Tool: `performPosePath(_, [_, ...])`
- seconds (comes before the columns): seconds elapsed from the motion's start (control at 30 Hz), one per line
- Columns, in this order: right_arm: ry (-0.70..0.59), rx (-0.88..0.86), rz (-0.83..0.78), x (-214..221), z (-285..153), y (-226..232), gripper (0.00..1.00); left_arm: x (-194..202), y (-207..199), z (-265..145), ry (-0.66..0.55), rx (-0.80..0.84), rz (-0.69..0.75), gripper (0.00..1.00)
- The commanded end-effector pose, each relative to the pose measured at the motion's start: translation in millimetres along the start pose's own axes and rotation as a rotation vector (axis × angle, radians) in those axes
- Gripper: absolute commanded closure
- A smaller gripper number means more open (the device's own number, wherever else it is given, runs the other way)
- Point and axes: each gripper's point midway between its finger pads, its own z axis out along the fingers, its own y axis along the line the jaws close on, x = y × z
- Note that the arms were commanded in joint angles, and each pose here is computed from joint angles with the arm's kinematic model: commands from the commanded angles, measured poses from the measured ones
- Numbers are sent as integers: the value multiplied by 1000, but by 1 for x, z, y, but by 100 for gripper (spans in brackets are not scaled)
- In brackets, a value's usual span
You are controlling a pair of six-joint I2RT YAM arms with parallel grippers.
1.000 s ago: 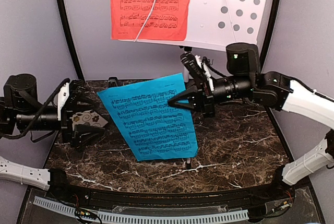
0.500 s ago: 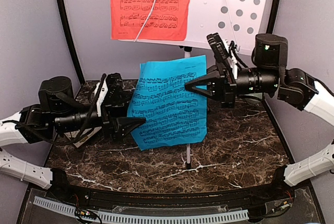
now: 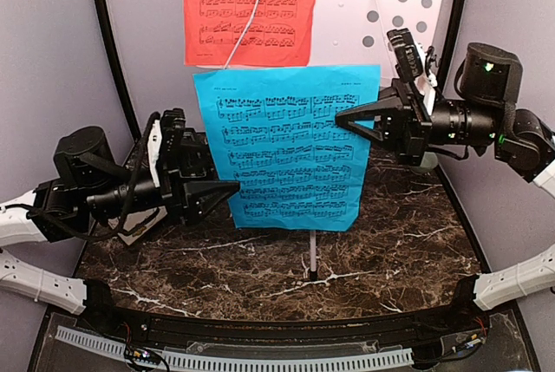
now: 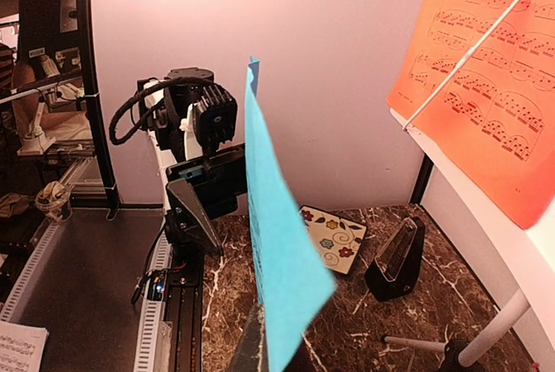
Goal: Set up the instrument practice props
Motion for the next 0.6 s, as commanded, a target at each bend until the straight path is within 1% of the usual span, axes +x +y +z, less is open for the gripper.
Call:
performPosePath(0.0, [-54, 35, -18, -23, -4, -6, 100, -50, -25, 11, -129, 162, -9, 42])
performPosePath(0.13, [-80, 100, -25, -35, -13, -14, 100, -82, -27, 13, -223, 186, 19, 68])
performPosePath(0.23, [-107, 156, -27, -44, -22, -21, 100, -110, -27, 15, -307, 193, 34, 82])
performPosePath(0.33, [-134, 232, -38, -56, -32, -31, 100, -127, -27, 31, -330, 198, 40, 100])
performPosePath(0.4, [-162, 303, -49, -68, -40, -41, 99, -140, -27, 40, -341, 204, 41, 100])
performPosePath(0.43, [-182, 342, -56, -75, -46, -46, 96, -153, -25, 43, -360, 195, 40, 100])
performPosePath(0.53, [-253, 494, -76, -98, -66, -66, 86, -179, -10, 51, -399, 119, 26, 100])
performPosePath(0.57, [-275, 548, -79, -104, -72, -74, 80, -189, -3, 51, -421, 80, 20, 100])
